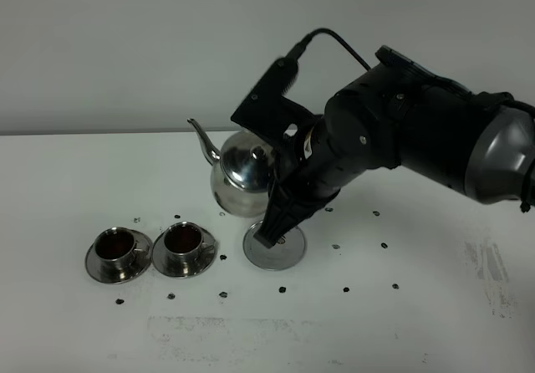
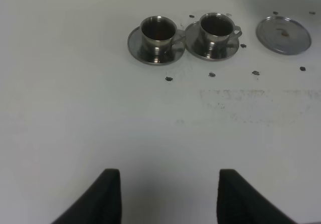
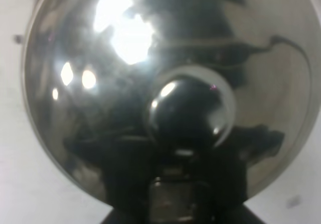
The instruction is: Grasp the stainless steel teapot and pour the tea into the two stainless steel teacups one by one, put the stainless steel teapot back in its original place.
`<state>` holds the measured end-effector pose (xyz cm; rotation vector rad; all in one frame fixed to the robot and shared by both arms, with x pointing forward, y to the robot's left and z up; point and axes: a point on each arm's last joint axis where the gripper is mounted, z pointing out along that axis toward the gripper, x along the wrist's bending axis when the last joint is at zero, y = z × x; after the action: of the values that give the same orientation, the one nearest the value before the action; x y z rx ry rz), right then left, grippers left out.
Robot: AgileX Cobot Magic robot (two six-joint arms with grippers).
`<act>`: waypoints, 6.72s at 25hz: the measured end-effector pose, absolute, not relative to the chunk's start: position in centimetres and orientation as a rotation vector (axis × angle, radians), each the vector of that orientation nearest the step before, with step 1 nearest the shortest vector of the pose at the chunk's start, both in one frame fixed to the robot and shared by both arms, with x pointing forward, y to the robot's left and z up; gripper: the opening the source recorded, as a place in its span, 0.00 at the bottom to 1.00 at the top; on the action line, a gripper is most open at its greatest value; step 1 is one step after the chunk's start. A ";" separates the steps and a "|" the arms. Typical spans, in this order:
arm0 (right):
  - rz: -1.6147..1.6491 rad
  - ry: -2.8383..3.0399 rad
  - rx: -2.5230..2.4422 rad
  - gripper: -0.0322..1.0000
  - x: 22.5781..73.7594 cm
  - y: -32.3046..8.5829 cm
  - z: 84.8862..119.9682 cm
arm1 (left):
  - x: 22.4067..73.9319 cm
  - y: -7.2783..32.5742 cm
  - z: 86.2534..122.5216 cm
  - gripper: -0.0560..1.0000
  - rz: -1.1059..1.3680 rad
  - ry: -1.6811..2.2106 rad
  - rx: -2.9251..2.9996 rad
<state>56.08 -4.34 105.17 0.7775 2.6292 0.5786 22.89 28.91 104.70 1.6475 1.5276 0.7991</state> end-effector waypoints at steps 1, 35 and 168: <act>0.574 2.640 0.830 0.23 55.7 -4.2 104.5 | 22.9 28.9 104.7 0.52 0.799 1.528 1.647; 0.344 2.807 0.889 0.23 54.8 0.2 98.1 | 22.9 28.9 104.7 0.52 0.800 1.527 1.648; 0.922 1.629 1.504 0.23 23.5 -29.9 104.8 | 22.9 28.9 104.7 0.52 0.800 1.527 1.648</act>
<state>23.49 -29.87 104.79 1.5044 1.6287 0.9216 22.89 28.91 104.70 1.6482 1.5270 0.7996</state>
